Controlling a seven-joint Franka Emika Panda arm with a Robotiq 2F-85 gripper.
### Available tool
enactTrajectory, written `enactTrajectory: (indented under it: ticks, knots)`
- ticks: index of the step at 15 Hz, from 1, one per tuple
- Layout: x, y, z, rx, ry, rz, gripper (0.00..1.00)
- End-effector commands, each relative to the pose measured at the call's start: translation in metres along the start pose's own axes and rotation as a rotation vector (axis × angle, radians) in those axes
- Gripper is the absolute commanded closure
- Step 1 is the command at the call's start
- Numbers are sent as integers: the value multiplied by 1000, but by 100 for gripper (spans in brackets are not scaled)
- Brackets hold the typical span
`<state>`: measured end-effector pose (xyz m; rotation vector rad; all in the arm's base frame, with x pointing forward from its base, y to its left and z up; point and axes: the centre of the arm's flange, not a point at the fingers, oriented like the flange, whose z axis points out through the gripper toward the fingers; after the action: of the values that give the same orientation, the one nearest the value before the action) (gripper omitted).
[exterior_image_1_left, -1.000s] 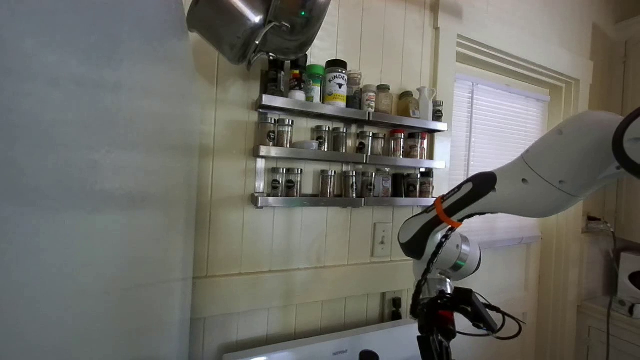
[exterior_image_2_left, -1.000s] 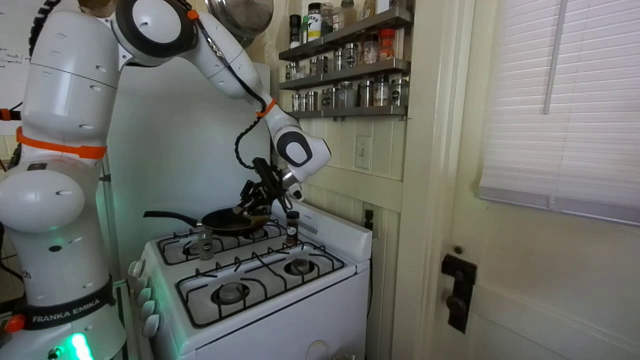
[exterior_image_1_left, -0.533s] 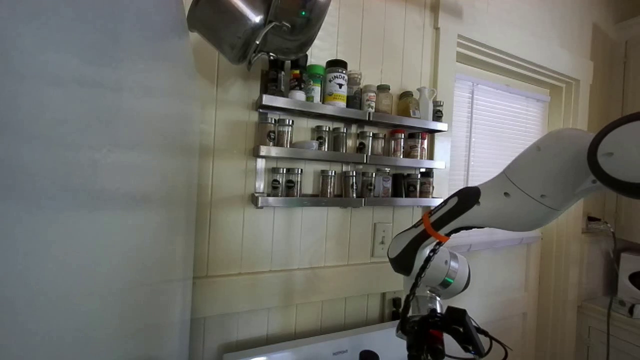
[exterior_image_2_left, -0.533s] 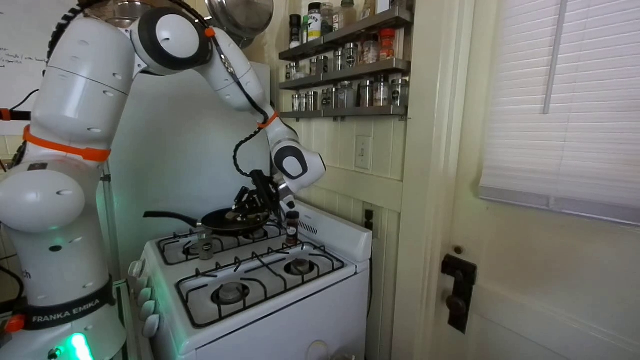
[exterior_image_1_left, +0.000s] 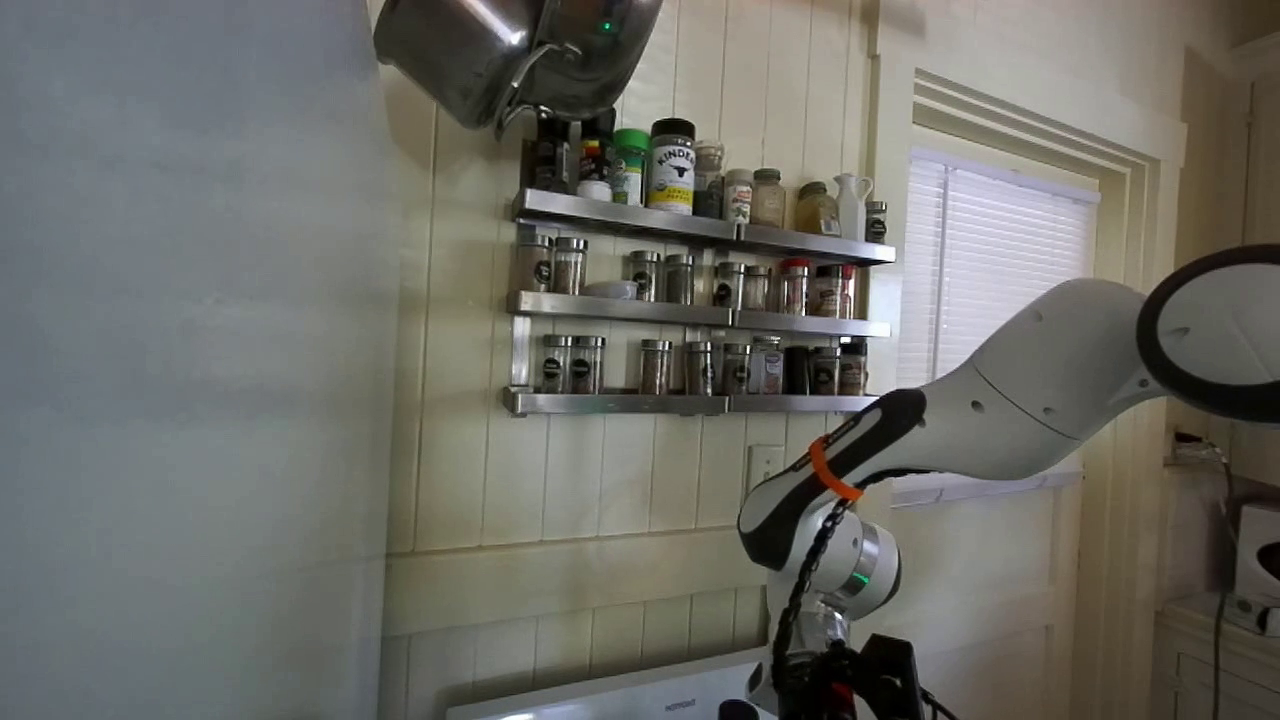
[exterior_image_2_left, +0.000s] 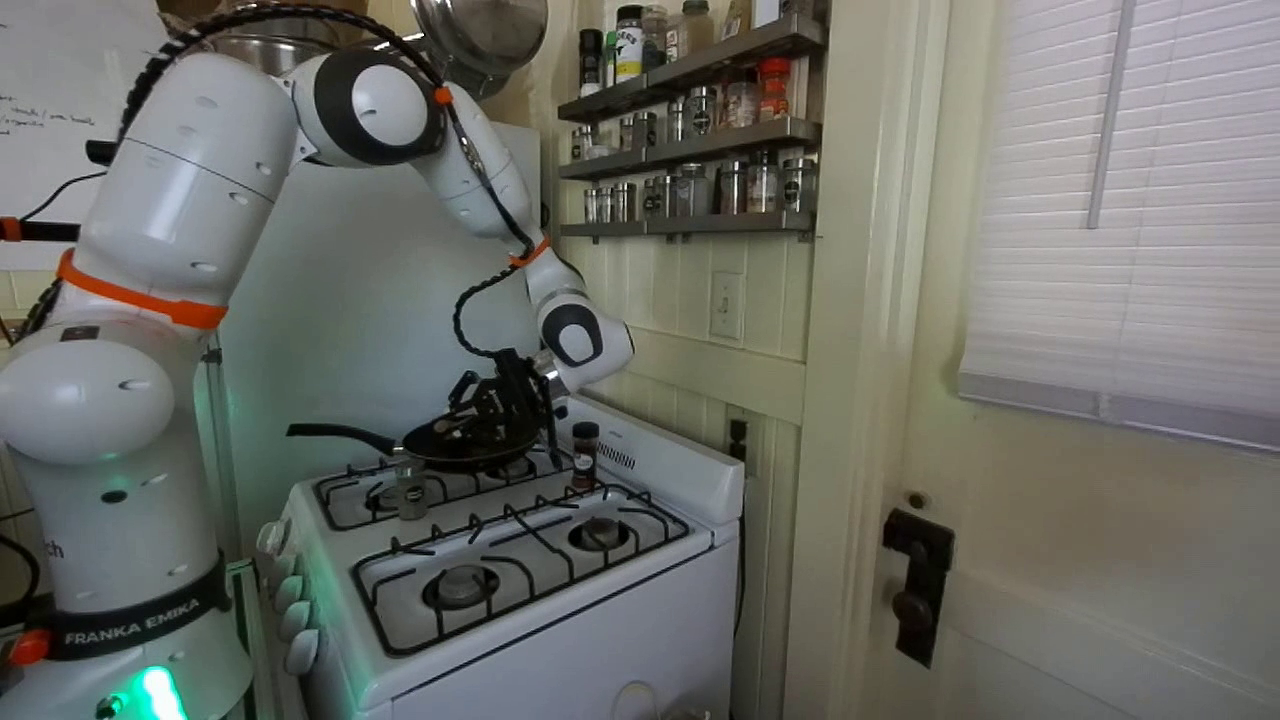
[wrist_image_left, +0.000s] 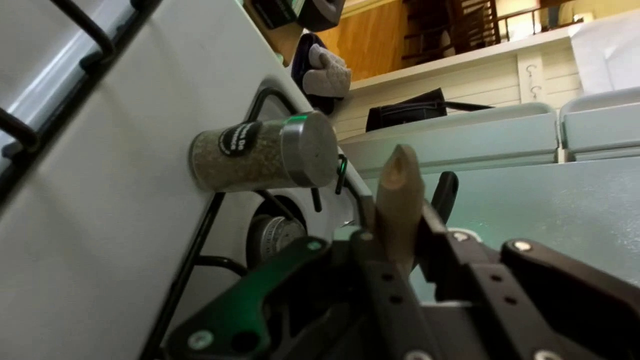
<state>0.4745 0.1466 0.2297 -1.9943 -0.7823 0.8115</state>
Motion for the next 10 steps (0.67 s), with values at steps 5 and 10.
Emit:
enactTrajectory:
  ticks: [5,10]
  knots:
    - [-39,-9,2,183,-108,88,95]
    - [-70,1,2,261,-107,205,95]
